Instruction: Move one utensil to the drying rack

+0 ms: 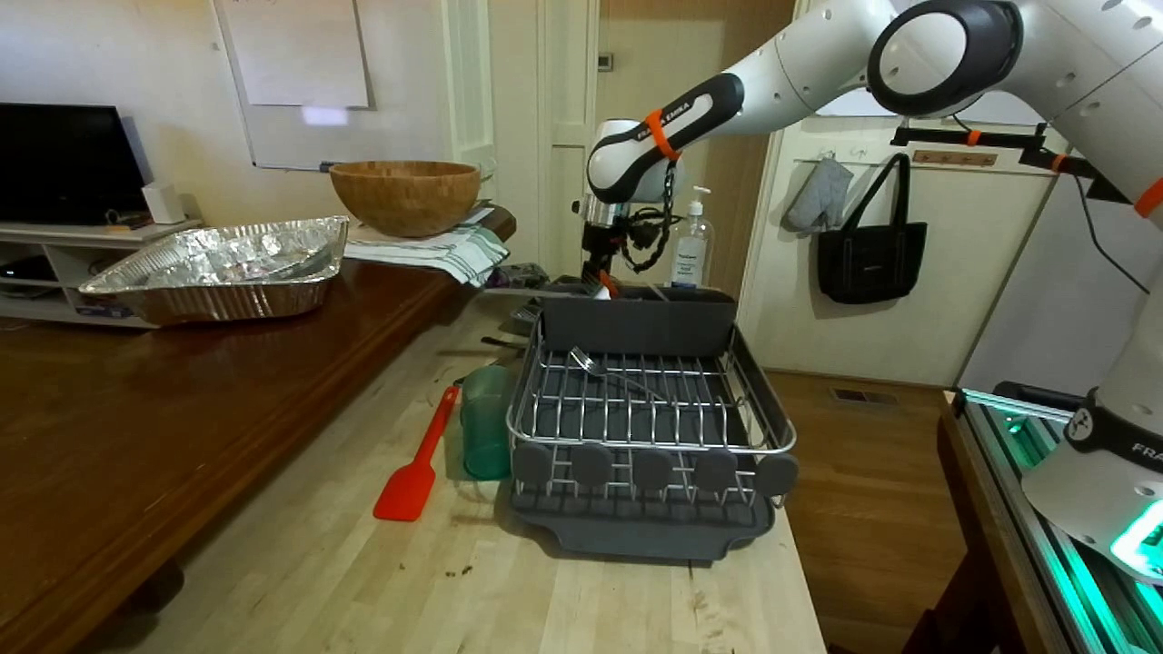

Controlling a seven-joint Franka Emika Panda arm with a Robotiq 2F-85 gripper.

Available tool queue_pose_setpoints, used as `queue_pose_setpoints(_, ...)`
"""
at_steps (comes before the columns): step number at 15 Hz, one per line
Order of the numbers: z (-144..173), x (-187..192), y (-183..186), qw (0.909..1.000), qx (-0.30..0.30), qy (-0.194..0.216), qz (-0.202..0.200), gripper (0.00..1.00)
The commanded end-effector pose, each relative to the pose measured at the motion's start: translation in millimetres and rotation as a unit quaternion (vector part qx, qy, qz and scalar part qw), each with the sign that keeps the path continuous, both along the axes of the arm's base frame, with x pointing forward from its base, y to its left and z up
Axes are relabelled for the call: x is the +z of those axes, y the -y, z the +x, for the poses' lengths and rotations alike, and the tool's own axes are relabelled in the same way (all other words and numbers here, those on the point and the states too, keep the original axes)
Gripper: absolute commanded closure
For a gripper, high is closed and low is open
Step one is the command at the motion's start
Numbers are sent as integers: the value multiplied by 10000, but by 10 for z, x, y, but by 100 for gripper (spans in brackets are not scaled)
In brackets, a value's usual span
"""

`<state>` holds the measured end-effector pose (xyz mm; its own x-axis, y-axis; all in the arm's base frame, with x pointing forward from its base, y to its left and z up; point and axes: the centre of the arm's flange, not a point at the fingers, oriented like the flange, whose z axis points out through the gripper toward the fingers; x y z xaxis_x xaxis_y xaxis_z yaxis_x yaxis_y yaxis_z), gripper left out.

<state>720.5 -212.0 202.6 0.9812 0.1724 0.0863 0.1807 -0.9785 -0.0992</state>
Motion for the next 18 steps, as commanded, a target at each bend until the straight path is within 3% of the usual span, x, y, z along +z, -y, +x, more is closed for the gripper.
queue_pose_setpoints(1,253,-262,65,9999,-141,-1,5,8)
queue_pose_setpoints(5,283,-468,48,9997,-128,-211,24,7)
queue_pose_setpoints(7,301,-518,44,9994,-158,-310,13,31)
queue_pose_setpoints(8,306,-524,47,9992,-167,-349,11,34)
queue_pose_setpoints(16,251,-170,63,9989,-236,-381,-156,95)
queue_pose_setpoints(18,245,-121,50,9987,-205,-435,-158,97)
